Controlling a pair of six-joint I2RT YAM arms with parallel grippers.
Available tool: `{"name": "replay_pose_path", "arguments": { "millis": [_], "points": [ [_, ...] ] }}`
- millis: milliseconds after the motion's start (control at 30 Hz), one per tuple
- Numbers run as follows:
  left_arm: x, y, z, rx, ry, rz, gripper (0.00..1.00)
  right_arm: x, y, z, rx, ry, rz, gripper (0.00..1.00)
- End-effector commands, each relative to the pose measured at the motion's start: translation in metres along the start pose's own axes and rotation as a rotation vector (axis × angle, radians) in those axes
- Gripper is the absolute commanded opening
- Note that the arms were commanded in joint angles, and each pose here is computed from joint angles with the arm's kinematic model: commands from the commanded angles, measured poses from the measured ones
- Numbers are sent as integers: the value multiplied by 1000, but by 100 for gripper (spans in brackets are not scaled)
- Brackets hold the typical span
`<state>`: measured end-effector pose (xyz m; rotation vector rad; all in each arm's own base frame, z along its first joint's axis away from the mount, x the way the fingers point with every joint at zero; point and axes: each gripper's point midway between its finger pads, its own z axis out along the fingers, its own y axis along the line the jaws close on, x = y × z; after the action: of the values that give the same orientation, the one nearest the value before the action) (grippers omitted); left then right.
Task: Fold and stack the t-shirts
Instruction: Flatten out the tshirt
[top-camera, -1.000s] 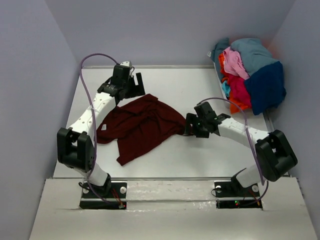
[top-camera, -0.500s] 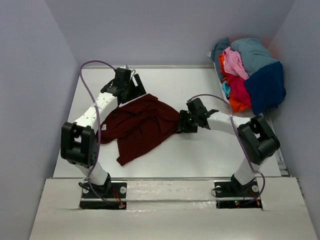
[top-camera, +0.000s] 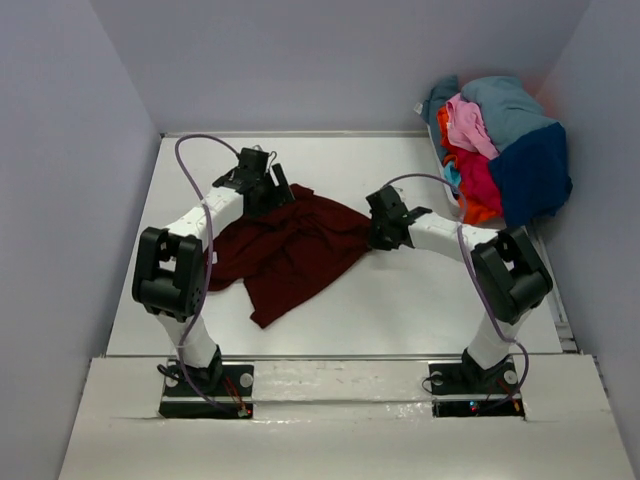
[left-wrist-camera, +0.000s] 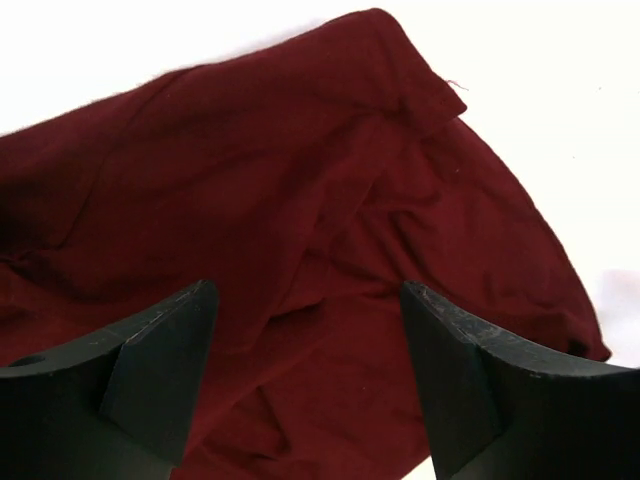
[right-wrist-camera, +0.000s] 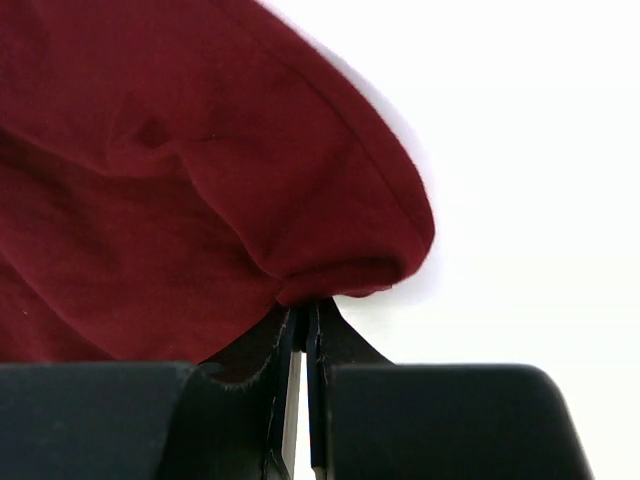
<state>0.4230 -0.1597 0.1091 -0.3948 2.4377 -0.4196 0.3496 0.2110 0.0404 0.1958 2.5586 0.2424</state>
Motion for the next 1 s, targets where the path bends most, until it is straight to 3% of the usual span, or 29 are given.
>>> {"name": "replay_pose_path", "arguments": {
  "millis": [0, 433, 667, 967],
  "points": [
    [-2, -13, -12, 22, -42, -49, 83, -38, -3, -14, 80, -109, -41, 7],
    [2, -5, -55, -20, -158, -272, 80, -46, 13, -11, 25, -110, -52, 7],
    [27, 11, -29, -70, -108, -317, 76, -42, 13, -11, 13, -100, -53, 7],
    [4, 4, -6, -66, -181, -315, 69, -41, 10, -14, 17, -105, -50, 7]
  ]
}}
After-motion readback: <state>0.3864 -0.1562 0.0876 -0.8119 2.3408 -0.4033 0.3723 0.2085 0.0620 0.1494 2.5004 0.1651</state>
